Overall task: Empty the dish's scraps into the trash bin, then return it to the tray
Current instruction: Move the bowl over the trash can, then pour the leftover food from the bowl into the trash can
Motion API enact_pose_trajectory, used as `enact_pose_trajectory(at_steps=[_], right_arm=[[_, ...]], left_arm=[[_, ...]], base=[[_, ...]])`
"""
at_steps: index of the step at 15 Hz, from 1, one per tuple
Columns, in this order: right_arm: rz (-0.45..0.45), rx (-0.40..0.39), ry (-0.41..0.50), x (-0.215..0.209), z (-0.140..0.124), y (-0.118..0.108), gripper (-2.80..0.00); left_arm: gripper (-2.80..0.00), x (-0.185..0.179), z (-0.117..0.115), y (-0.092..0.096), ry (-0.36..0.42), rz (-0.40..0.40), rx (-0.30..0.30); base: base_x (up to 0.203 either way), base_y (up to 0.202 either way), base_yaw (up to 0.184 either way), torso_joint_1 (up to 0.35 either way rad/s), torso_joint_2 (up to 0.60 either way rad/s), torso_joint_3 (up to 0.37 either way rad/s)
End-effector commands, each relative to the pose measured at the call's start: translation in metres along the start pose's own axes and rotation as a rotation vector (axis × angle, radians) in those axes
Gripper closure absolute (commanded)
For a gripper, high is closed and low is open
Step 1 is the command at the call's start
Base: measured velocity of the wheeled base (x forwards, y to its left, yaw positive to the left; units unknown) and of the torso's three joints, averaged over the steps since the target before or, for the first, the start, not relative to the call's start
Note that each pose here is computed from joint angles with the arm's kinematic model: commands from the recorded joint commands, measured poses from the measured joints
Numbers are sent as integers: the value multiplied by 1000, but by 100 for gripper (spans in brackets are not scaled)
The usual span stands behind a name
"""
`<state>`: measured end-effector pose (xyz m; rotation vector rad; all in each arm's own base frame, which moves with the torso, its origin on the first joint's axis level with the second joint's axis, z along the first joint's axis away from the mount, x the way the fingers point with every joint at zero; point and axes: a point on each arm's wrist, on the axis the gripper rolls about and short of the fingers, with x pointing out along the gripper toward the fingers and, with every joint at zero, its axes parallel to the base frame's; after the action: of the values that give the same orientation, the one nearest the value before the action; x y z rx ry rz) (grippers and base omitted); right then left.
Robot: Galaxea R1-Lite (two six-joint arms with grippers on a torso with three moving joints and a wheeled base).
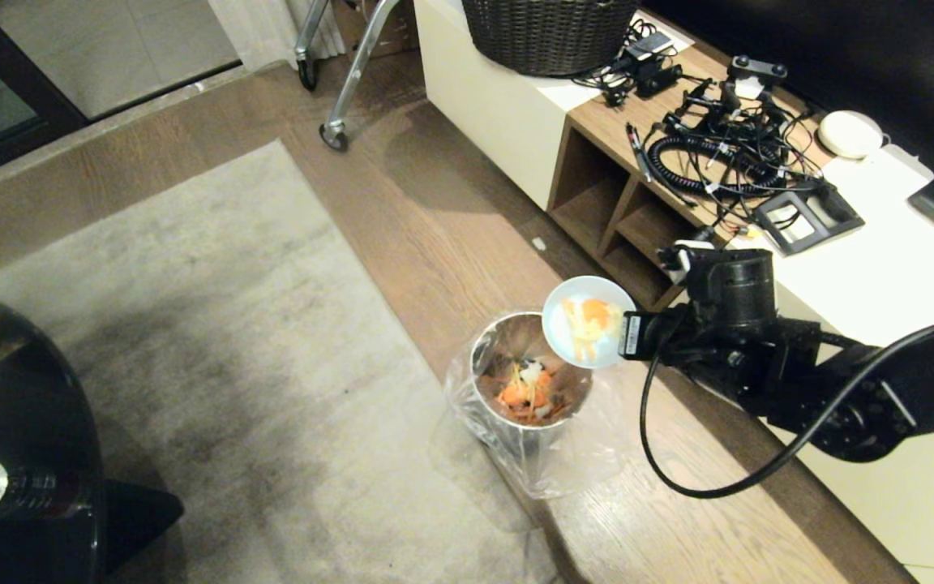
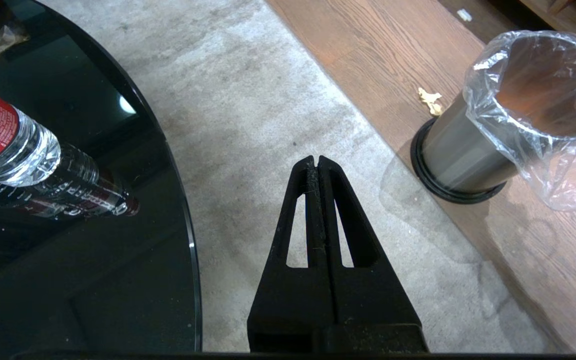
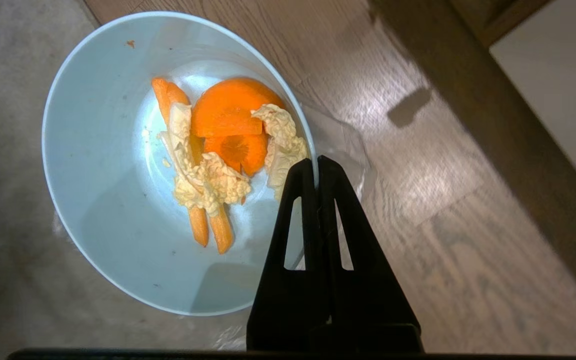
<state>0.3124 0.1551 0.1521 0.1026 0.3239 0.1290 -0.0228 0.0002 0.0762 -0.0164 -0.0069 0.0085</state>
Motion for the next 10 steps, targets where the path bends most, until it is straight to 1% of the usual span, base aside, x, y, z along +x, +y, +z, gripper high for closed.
enact_pose_trajectory(at_steps=[1, 3, 7, 9, 10], right_arm=[[3, -53, -20, 18, -12, 3, 0], [12, -111, -75, 28, -16, 5, 0], [33, -226, -243, 42, -16, 10, 0], [98, -285, -331, 43, -12, 12, 0], [116, -318, -372, 43, -10, 13, 0]], left_arm=[[0, 0, 0, 0, -1, 1, 0], [0, 0, 0, 0, -1, 1, 0], [0, 0, 0, 0, -1, 1, 0], [0, 0, 0, 0, -1, 1, 0], [0, 0, 0, 0, -1, 1, 0]], base=[[0, 0, 0, 0, 0, 0], [0, 0, 0, 0, 0, 0], [0, 0, 0, 0, 0, 0], [0, 0, 0, 0, 0, 0], [0, 0, 0, 0, 0, 0]])
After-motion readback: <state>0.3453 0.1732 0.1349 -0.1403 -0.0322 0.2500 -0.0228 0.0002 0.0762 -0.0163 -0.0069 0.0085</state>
